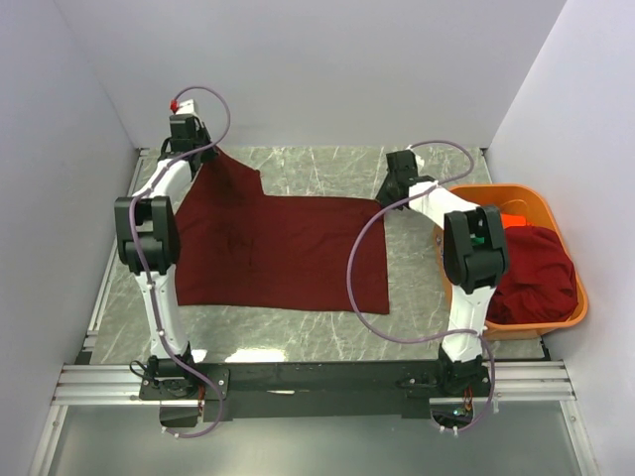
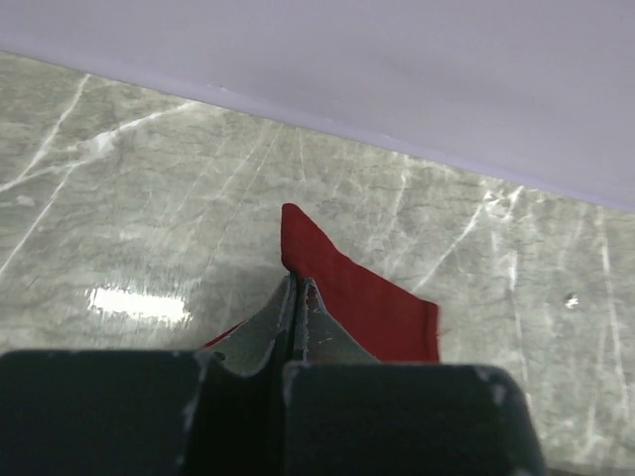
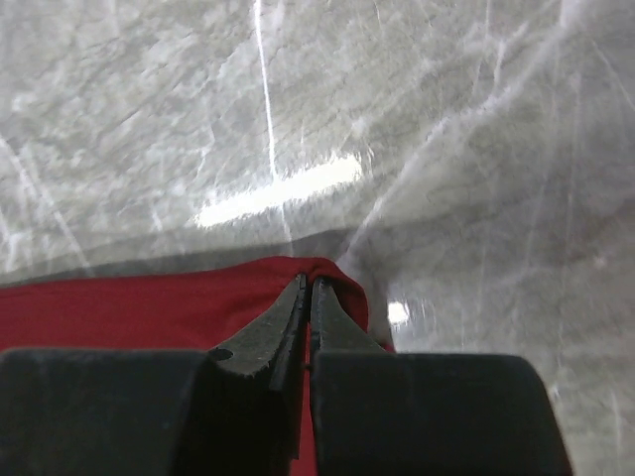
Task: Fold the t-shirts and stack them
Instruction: Fold the tshirt
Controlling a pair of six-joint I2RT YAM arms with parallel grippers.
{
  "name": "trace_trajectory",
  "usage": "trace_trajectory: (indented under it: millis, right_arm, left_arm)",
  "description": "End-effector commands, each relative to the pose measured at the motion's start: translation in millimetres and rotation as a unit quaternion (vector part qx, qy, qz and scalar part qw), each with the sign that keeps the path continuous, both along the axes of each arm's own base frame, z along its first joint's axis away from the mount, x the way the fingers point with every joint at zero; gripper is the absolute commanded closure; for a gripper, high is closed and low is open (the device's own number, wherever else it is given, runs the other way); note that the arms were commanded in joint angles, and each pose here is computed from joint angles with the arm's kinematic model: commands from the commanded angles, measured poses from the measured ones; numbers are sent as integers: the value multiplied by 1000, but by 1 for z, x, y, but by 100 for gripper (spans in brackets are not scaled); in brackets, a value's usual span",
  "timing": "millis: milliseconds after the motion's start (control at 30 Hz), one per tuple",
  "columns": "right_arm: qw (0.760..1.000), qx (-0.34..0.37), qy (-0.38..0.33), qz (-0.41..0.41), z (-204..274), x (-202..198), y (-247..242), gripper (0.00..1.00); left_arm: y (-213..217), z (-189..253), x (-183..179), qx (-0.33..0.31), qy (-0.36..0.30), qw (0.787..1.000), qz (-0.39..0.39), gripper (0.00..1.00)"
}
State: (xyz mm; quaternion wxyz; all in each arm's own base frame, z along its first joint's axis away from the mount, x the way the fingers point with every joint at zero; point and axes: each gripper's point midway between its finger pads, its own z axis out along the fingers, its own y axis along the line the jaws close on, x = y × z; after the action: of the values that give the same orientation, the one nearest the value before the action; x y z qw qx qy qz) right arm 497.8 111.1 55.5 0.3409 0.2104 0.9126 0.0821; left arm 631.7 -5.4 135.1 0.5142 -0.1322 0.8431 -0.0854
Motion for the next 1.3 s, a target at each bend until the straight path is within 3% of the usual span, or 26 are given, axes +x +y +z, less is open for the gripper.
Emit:
trace_trajectory:
  millis: [0, 733, 1033, 1267]
  right_arm:
    - [998, 14, -61, -11, 45, 6, -3, 100]
    - [997, 22, -72, -7, 60, -52, -3, 100]
    - [994, -2, -107, 15, 85, -39, 2, 100]
    - [995, -15, -98, 27, 72, -35, 2, 100]
  left_arm:
    - [3, 63, -6, -9, -61, 998, 17, 100]
    - [31, 101, -112, -33, -59, 988, 139, 100]
    - [37, 109, -134, -41, -61, 985, 154, 100]
    - [40, 111, -144, -45, -53, 984, 162, 100]
